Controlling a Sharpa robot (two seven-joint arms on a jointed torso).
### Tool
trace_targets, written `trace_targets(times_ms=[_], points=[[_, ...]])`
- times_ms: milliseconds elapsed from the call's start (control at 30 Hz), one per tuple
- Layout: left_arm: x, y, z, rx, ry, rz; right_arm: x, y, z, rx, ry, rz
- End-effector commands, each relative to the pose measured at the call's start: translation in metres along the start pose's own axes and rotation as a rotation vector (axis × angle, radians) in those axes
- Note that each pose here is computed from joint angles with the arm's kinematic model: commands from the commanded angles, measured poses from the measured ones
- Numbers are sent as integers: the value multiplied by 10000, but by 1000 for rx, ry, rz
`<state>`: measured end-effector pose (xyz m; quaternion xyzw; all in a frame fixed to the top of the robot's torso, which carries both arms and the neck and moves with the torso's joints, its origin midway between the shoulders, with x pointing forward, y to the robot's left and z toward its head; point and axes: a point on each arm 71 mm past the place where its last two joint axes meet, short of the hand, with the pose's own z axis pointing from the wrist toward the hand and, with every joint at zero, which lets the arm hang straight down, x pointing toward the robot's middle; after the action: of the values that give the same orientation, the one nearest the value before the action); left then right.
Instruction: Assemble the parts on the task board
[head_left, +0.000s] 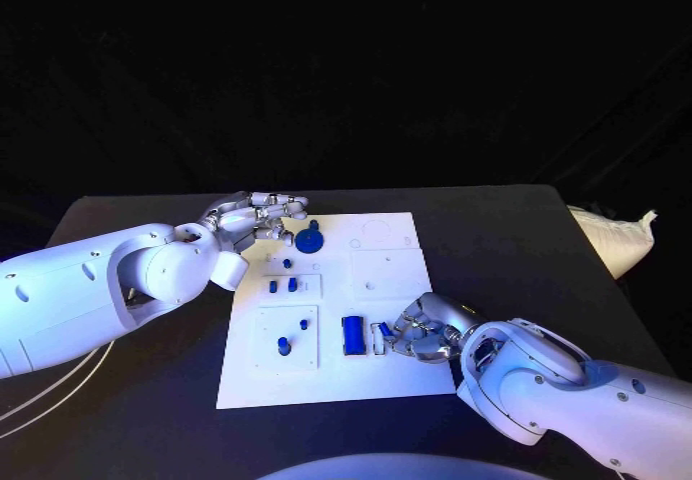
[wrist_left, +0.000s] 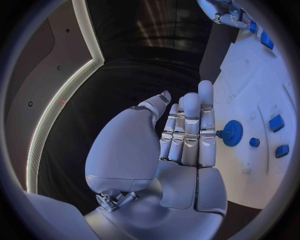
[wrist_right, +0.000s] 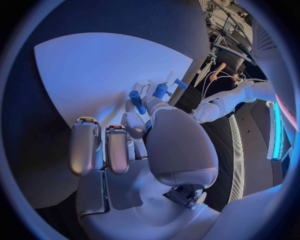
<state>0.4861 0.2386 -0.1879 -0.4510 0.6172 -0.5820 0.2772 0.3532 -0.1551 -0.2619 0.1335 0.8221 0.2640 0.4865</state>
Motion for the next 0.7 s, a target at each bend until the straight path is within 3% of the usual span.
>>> trace_targets(times_ms=[33, 400, 700], points=[[37, -6, 8, 6, 24, -2, 22, 6, 8, 11, 11, 25], [41, -6, 11, 7, 25, 4, 84, 21, 22, 10, 84, -19], [48, -5, 12, 6, 29, 5, 68, 6, 41, 10, 63, -34]])
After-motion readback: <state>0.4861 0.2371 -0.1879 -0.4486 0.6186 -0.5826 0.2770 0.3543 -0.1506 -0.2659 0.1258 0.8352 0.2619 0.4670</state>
